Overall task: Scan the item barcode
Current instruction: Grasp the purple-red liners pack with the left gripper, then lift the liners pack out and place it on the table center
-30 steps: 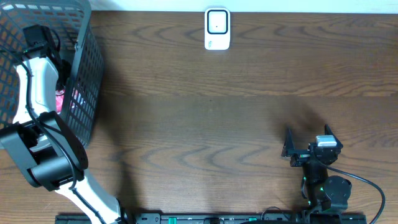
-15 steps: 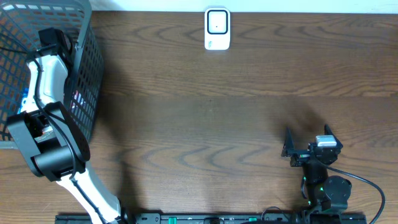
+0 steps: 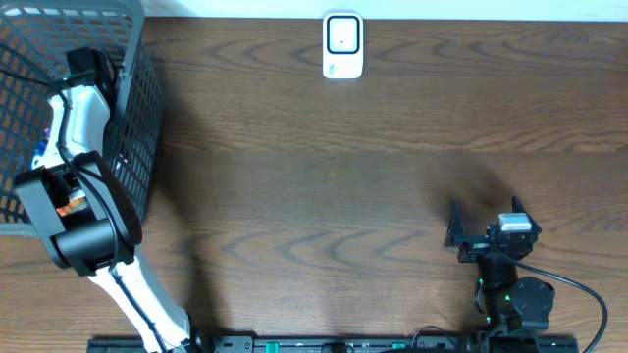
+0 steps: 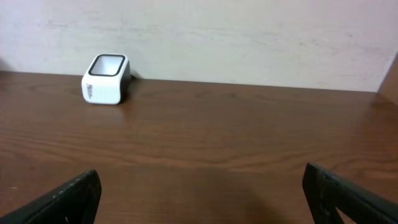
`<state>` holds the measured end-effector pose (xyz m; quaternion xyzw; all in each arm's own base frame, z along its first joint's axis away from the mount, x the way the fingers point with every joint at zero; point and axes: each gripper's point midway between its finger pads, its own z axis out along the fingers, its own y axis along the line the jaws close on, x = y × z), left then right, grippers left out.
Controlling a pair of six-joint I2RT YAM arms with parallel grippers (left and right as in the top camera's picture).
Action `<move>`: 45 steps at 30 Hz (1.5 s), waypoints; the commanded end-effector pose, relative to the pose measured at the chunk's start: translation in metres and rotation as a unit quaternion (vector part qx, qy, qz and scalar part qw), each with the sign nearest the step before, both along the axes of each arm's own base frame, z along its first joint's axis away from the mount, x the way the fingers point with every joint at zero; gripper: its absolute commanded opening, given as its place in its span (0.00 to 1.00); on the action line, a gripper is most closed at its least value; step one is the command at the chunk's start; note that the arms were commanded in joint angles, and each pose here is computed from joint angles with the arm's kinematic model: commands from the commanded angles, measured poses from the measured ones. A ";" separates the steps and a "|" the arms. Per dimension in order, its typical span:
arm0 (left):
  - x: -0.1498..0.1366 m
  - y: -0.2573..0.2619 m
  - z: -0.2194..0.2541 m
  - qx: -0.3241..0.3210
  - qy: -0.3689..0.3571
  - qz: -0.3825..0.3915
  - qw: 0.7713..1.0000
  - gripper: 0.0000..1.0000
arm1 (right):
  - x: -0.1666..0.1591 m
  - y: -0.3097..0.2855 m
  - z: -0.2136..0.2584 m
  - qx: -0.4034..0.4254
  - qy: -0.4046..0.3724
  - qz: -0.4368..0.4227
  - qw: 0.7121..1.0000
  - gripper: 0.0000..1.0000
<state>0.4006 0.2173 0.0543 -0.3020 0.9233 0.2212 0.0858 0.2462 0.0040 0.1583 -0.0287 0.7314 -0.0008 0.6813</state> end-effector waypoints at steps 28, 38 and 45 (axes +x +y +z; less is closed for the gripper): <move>-0.043 -0.066 0.323 0.019 -0.416 -0.082 0.906 0.07 | 0.000 0.002 0.000 -0.006 -0.001 0.005 1.000 0.99; -0.065 -0.189 0.392 -0.116 -0.518 -0.270 0.804 0.08 | 0.000 0.002 0.000 -0.006 -0.001 0.005 1.000 0.99; -0.065 -0.300 0.378 -0.203 -0.471 -0.404 0.758 0.07 | 0.000 0.002 0.000 -0.006 -0.001 0.005 1.000 0.99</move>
